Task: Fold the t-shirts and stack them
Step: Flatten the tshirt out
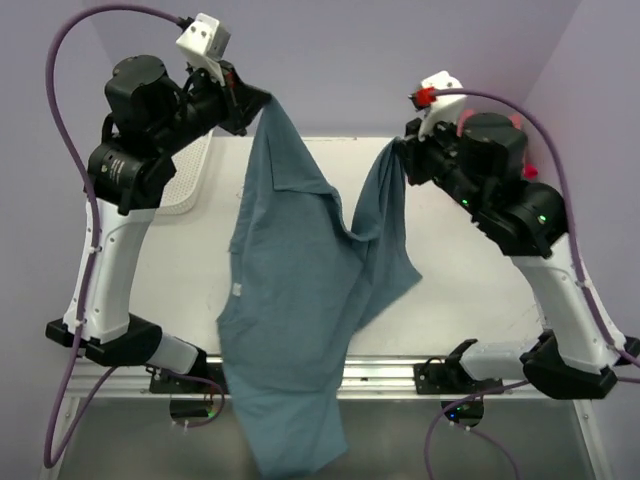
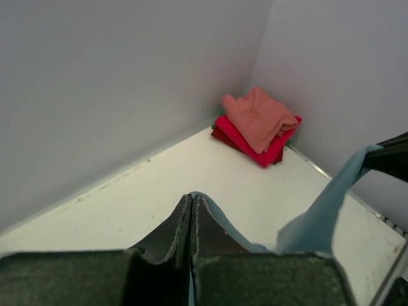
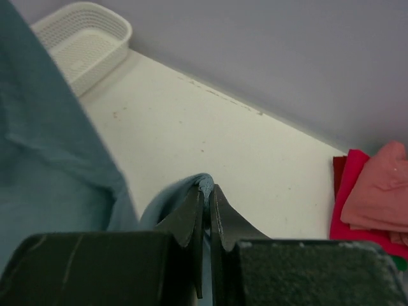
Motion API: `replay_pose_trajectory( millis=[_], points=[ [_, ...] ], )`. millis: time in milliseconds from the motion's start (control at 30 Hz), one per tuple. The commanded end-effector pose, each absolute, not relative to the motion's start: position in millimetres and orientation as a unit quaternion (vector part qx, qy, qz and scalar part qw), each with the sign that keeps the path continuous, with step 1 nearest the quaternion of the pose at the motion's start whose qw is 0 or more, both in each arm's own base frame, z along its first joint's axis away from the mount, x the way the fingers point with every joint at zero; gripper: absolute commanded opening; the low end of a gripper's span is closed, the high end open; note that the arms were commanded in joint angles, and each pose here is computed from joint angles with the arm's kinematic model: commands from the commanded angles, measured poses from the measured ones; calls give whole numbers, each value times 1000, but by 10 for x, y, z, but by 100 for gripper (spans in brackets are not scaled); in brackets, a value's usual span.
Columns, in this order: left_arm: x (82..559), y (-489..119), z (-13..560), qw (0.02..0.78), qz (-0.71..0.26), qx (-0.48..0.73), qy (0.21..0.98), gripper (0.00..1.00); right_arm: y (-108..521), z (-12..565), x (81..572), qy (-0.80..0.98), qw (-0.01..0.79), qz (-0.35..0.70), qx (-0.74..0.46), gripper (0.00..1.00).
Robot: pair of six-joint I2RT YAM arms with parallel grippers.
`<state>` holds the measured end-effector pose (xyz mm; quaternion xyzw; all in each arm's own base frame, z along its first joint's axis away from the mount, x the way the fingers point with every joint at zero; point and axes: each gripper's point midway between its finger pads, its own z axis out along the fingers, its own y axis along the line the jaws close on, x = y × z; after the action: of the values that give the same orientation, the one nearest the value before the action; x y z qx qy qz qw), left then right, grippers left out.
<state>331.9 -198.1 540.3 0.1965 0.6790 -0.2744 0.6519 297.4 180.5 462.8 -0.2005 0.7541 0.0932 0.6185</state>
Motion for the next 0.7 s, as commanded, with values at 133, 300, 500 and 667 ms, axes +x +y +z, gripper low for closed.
replay_pose_trajectory(
  millis=[133, 300, 500, 667],
  points=[
    [1070, -1581, 6594, 751, -377, 303, 451, 0, 1528, 5842, 1288, 546, 718, 314, -297, 0],
    [-79, -1465, 6499, 731, -435, 389, 354, 0, 1540, 5894, -128, 390, 635, 488, -455, 0],
    [-1355, -1281, 6453, 723, -439, 488, 216, 0, 1122, 6138, -1067, 233, 635, 537, -503, 0],
    [-1060, -1218, 6683, 770, -400, 437, 237, 0, 833, 6525, -530, 289, 765, 470, -331, 0]
  ],
)
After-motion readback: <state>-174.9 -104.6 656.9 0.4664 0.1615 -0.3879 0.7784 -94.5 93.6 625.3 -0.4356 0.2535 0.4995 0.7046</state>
